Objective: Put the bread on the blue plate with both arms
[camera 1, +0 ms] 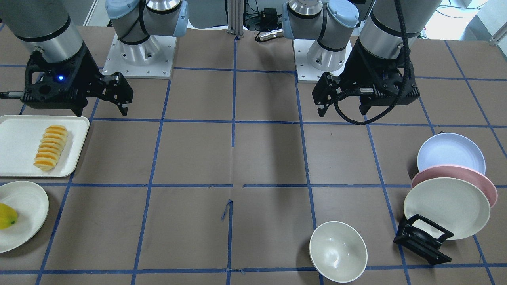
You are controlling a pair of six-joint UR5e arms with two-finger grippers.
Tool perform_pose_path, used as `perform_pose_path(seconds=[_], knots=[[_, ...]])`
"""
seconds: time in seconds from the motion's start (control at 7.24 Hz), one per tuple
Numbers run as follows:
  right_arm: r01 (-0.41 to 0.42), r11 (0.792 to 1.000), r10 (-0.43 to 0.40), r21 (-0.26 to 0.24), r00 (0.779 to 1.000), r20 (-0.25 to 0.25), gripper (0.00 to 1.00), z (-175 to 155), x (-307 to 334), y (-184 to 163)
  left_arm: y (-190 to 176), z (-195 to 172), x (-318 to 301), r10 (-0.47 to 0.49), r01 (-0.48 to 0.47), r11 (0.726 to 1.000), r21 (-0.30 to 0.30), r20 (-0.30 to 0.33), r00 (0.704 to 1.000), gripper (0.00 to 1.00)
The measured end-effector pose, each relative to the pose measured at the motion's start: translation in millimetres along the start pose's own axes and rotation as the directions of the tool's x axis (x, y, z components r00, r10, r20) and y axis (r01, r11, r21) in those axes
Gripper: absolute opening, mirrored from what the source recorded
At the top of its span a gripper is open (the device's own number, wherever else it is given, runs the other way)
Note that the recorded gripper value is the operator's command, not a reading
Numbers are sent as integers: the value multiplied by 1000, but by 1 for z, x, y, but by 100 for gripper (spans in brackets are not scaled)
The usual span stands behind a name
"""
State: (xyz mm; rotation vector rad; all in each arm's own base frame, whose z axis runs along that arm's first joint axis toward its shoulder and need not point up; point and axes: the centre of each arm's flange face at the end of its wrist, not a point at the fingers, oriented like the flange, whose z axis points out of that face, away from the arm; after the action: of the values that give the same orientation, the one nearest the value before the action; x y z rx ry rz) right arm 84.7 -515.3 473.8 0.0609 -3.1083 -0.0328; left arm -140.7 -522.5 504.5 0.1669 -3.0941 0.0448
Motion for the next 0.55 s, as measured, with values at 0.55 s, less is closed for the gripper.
perform_pose_path(seconds=[0.55], knots=[[19, 995, -19, -98, 1000, -4, 100, 69, 162, 18, -1, -1, -5, -9, 9, 1000, 1, 1, 1000, 100]])
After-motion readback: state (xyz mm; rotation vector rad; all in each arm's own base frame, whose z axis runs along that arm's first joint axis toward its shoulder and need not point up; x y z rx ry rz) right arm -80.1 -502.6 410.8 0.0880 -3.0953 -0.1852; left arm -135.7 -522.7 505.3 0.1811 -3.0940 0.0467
